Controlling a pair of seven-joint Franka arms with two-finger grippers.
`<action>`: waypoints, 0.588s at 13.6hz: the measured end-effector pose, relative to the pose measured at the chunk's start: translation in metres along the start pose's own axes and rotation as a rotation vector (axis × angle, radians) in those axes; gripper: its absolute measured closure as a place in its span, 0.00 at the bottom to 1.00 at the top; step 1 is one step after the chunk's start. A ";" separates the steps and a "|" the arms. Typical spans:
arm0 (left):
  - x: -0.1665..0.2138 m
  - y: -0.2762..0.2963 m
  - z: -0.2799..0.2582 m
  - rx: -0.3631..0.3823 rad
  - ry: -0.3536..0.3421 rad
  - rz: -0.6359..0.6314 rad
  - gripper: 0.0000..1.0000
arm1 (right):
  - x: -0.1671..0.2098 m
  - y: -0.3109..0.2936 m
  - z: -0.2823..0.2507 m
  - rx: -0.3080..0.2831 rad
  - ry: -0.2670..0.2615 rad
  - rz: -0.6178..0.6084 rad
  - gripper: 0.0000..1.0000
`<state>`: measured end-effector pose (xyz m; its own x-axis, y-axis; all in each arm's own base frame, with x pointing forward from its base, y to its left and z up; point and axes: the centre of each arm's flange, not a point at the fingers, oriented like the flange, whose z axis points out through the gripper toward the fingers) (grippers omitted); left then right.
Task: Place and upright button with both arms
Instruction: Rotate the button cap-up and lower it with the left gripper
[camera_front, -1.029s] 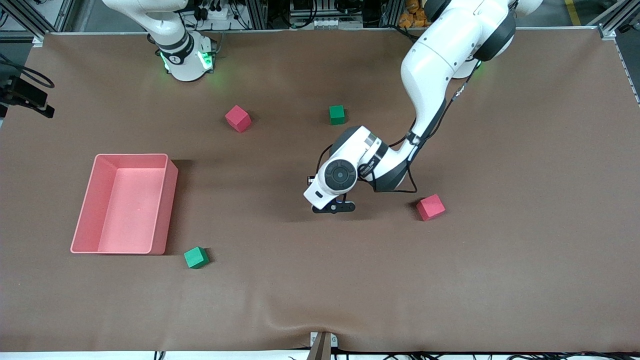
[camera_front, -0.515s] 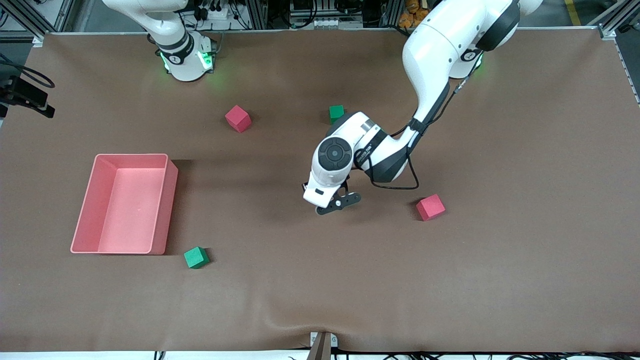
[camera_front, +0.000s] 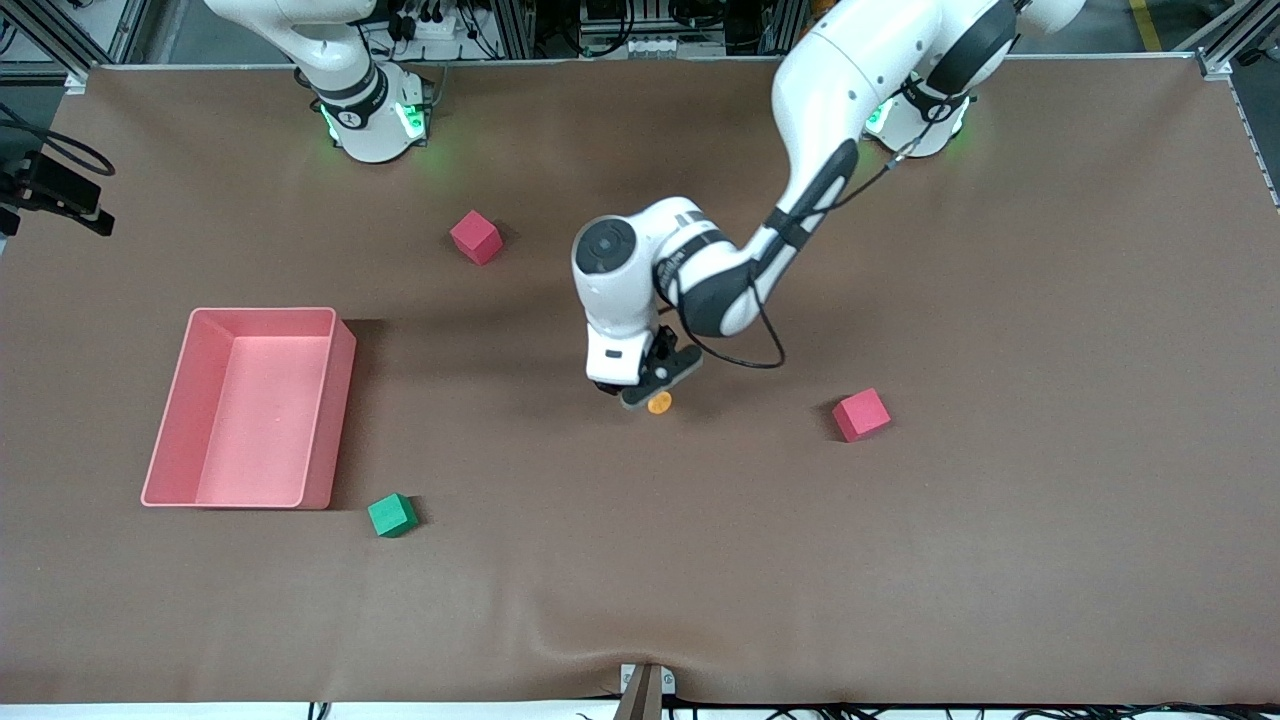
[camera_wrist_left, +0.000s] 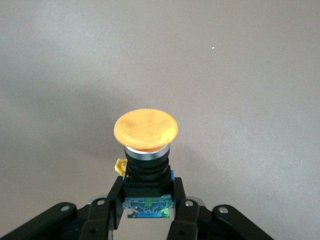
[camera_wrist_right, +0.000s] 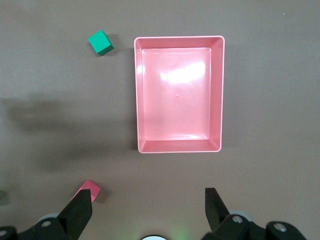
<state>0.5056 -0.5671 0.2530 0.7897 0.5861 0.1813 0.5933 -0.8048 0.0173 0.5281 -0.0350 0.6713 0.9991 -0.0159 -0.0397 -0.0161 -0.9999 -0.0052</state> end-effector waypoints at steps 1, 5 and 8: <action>-0.014 0.001 0.001 -0.004 0.034 -0.012 0.59 | 0.000 0.000 0.000 0.000 0.000 -0.001 0.00; -0.055 0.000 0.007 -0.041 0.206 -0.045 0.59 | 0.000 -0.001 0.000 0.000 -0.001 -0.002 0.00; -0.083 -0.007 0.034 -0.040 0.336 -0.006 0.59 | 0.000 -0.001 0.001 0.000 -0.003 -0.002 0.00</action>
<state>0.4407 -0.6069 0.2041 0.6867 0.5321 0.4953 0.5856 -0.8086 0.0568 0.5284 -0.0337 0.6701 0.9990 -0.0134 -0.0423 -0.0136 -0.9999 -0.0053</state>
